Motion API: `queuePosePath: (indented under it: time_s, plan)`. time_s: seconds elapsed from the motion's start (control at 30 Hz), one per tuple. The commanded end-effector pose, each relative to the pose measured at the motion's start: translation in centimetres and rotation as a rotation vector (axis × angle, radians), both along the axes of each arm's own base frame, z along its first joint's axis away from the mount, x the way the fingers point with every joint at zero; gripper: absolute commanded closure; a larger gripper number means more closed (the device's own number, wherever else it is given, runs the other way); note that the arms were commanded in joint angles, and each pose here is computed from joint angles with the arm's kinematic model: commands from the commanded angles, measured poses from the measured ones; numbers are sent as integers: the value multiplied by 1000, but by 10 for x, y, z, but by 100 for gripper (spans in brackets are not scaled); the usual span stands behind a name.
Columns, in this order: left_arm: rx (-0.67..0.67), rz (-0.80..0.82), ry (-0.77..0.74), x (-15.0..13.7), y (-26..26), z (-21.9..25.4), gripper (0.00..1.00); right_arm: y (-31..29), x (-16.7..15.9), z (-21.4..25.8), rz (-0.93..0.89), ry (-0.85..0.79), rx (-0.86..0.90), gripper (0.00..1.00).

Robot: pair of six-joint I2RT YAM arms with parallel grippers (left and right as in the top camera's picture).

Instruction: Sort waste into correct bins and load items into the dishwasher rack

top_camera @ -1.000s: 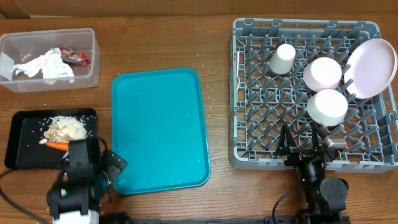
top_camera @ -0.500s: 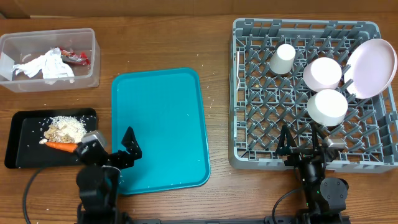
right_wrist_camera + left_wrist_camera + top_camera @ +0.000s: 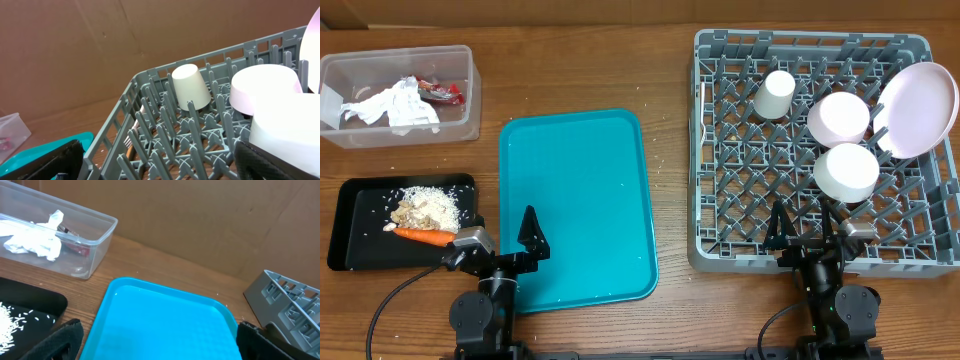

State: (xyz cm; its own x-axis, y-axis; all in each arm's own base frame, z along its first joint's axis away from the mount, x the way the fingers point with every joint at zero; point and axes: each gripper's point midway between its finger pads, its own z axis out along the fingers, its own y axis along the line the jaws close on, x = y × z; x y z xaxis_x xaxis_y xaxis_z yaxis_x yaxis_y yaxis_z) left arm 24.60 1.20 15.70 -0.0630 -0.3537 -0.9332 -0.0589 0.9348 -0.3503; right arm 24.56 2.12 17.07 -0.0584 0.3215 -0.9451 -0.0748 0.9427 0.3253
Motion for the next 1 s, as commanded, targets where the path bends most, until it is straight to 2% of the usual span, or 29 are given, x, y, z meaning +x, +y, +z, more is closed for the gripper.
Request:
queuePosePath:
  time_s: [0.0, 0.2, 0.57, 0.97]
  plan:
    - [31, 1, -5, 0, 0, -1, 0, -4, 0, -1, -19, -9, -3, 0]
    - [41, -15, -7, 0, -3, 0, 0, -4, 0, -1, -19, -9, -3, 0]
    - [339, -75, -9, 0, -9, 1, 1, -4, 0, -1, -19, -9, -3, 0]
    - [319, -72, -8, 0, -9, 1, 0, -4, 0, -1, -19, -9, -3, 0]
